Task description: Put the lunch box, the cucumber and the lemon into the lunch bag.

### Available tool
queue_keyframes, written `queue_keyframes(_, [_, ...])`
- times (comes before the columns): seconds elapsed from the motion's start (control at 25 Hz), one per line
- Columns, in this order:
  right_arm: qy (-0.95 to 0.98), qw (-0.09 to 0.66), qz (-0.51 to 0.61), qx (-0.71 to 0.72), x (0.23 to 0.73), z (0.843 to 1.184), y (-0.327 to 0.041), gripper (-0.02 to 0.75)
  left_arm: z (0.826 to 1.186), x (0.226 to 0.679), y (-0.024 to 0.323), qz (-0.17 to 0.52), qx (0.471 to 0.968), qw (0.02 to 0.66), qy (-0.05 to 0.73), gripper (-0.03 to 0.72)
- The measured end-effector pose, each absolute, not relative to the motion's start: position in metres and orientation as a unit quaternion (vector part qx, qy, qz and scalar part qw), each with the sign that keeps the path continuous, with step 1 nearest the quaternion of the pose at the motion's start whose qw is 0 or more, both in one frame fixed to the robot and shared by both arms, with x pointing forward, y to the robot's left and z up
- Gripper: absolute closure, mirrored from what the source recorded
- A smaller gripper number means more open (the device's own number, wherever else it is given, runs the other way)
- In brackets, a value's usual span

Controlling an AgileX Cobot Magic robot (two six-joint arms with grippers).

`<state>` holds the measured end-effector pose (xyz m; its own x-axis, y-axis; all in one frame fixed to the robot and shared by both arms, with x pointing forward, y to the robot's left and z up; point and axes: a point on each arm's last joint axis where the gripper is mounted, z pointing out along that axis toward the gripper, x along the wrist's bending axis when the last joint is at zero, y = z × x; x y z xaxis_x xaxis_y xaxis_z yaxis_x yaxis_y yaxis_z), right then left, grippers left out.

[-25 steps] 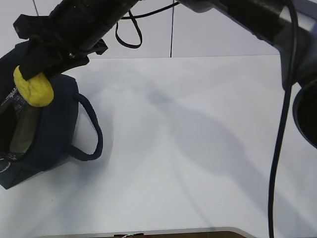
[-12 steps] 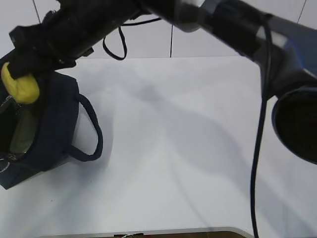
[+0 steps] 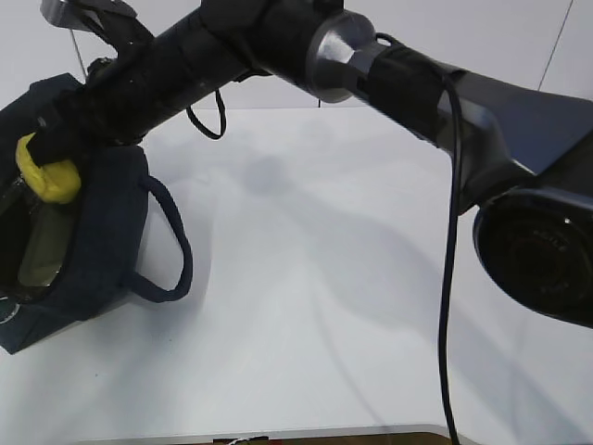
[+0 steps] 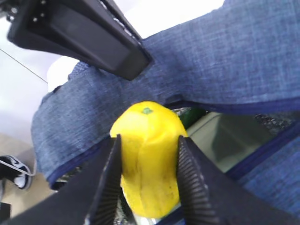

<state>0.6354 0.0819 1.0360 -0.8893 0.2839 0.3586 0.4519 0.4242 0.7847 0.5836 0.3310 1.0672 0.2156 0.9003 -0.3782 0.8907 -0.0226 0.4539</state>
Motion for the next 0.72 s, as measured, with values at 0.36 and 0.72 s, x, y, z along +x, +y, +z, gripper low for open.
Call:
queue_keyframes(0.36, [-0.858, 0.054, -0.469, -0.202, 0.6379, 1.0309, 0.0791, 0.401, 1.0671, 0.5835, 0.3309, 0.007, 0.715, 0.311, 0.626, 0.701])
queue_keyframes(0.72, [-0.867, 0.047, -0.457, -0.194, 0.6365, 1.0287, 0.0793, 0.342, 1.0671, 0.5834, 0.3309, 0.007, 0.715, 0.310, 0.626, 0.701])
